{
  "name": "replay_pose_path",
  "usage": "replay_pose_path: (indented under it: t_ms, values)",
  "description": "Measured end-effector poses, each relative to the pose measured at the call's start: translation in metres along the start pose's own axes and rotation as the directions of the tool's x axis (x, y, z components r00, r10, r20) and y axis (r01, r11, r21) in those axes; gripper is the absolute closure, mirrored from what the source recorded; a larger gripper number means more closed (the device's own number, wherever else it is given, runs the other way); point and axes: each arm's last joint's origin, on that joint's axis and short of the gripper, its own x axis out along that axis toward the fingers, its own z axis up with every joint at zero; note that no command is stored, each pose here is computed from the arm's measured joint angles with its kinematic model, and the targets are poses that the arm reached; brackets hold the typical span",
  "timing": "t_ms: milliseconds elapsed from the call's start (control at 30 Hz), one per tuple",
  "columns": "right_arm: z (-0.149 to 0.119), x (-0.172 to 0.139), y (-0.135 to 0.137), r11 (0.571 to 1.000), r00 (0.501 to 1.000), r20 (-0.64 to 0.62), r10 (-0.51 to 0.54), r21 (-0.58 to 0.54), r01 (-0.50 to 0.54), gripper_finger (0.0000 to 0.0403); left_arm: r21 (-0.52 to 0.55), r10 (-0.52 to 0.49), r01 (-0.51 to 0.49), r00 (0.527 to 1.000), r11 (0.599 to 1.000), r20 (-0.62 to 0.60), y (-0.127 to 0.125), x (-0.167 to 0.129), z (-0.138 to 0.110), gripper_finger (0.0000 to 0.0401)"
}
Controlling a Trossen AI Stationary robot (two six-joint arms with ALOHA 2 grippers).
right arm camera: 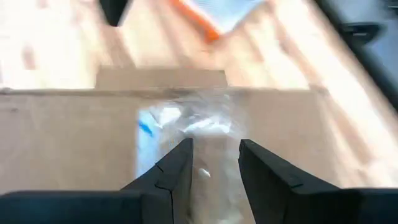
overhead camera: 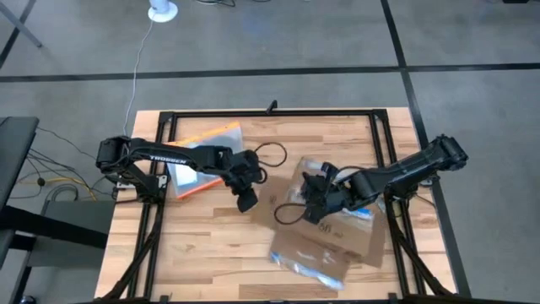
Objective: Unpack boxes
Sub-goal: Break down the box using the silver cutter until it is completely flat
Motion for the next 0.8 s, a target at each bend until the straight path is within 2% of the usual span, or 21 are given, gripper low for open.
replay_pose_path:
  t_ms: [133, 233, 333, 400, 467, 567, 667, 733, 800]
  values:
    - [-0.004, 0.009, -0.001, 1.0, 1.0, -0.009, 0.016, 0.01, -0.016, 0.0285, -0.067, 0.015, -0.019, 0.998, 0.998, -0.06, 0.011, 0.004, -0.009, 0.0361]
    - [0.002, 0.003, 0.001, 0.999, 0.999, 0.013, 0.037, -0.03, -0.037, 0.0285, -0.064, -0.006, 0.003, 0.999, 0.998, -0.046, 0.003, -0.015, -0.004, 0.0341]
    - [0.014, -0.018, 0.006, 0.995, 0.997, 0.033, 0.067, -0.076, -0.064, 0.0285, 0.025, -0.065, 0.063, 0.994, 0.998, 0.087, -0.024, -0.049, 0.012, 0.0332]
    - [0.021, -0.039, 0.006, 0.991, 0.997, 0.022, 0.074, -0.112, -0.072, 0.0285, 0.102, -0.083, 0.065, 0.979, 0.993, 0.187, -0.043, -0.073, 0.021, 0.0332]
    - [0.023, -0.062, 0.005, 0.988, 0.997, -0.01, 0.071, -0.136, -0.072, 0.0285, 0.205, -0.125, 0.064, 0.945, 0.977, 0.302, -0.063, -0.094, 0.029, 0.0333]
    - [0.016, -0.091, -0.001, 0.992, 0.995, -0.098, 0.03, -0.116, -0.042, 0.0285, 0.353, -0.218, 0.054, 0.869, 0.934, 0.445, -0.088, -0.11, 0.042, 0.0335]
    - [-0.001, -0.107, -0.005, 0.998, 0.979, -0.195, -0.053, -0.049, 0.044, 0.0285, 0.422, -0.273, 0.045, 0.822, 0.906, 0.499, -0.096, -0.095, 0.058, 0.0335]
    - [-0.015, -0.112, -0.001, 0.996, 0.971, -0.224, -0.083, 0.008, 0.087, 0.0285, 0.421, -0.272, 0.044, 0.823, 0.906, 0.499, -0.091, -0.07, 0.07, 0.0335]
    - [-0.03, -0.114, 0.007, 0.997, 0.974, -0.217, -0.06, 0.043, 0.071, 0.0285, 0.422, -0.263, 0.045, 0.84, 0.906, 0.475, -0.081, -0.04, 0.082, 0.0335]
